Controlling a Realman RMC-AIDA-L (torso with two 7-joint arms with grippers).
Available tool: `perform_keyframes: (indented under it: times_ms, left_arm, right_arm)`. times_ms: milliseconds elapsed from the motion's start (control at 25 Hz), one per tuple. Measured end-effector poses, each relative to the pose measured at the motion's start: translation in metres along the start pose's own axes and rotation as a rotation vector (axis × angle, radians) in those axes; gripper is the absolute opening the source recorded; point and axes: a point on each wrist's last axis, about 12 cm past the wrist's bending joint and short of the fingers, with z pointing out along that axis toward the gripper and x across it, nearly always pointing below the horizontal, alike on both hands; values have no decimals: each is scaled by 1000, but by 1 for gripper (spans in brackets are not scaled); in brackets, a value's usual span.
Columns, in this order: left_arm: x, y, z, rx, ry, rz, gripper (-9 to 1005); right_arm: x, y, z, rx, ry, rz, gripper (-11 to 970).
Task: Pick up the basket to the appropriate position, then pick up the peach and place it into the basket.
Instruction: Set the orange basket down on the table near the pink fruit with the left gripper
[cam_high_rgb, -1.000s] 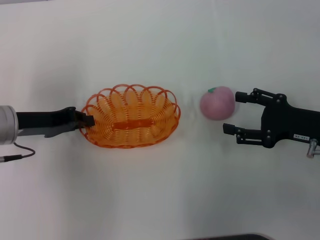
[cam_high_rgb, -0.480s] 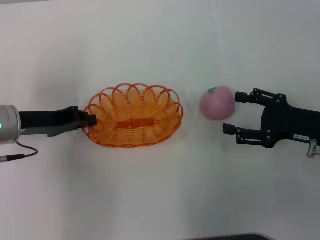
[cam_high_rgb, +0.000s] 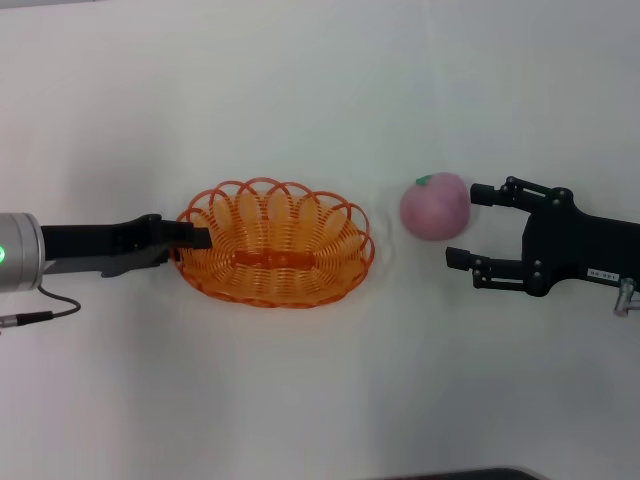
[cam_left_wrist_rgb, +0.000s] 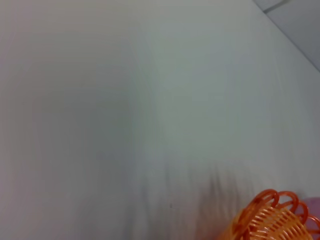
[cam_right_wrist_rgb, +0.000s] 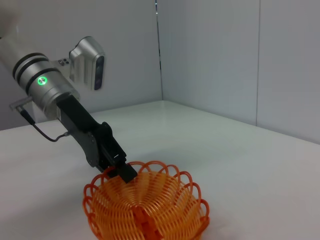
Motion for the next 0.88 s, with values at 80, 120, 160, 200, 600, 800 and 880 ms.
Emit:
perform_keyframes:
  times_ms: [80,120,160,200,600,800,880]
  left_arm:
    - [1,0,0,7,7,-3,209]
    - [2,0,0,11,8,-5,244]
    - [3,0,-1,14,9,-8,278]
    - [3,1,-2,18,10,-11,312]
    - [7,5,-11,47,-1,-4,499]
    - [6,5,-22,112,-28,44,534]
    - [5,7,-30,134,-63,52,548]
  right_arm:
    - [0,0,0,0,0,0,885]
    - [0,0,0,-1,0,0,885]
    - [0,0,0,0,1,1,885]
    - [0,0,0,0,1,1,885]
    - [1,1,-1,-1,-1,3,884]
    - [0,1,-1,-2,-2,1,882]
    - [0,1,0,-2,-2,1,882]
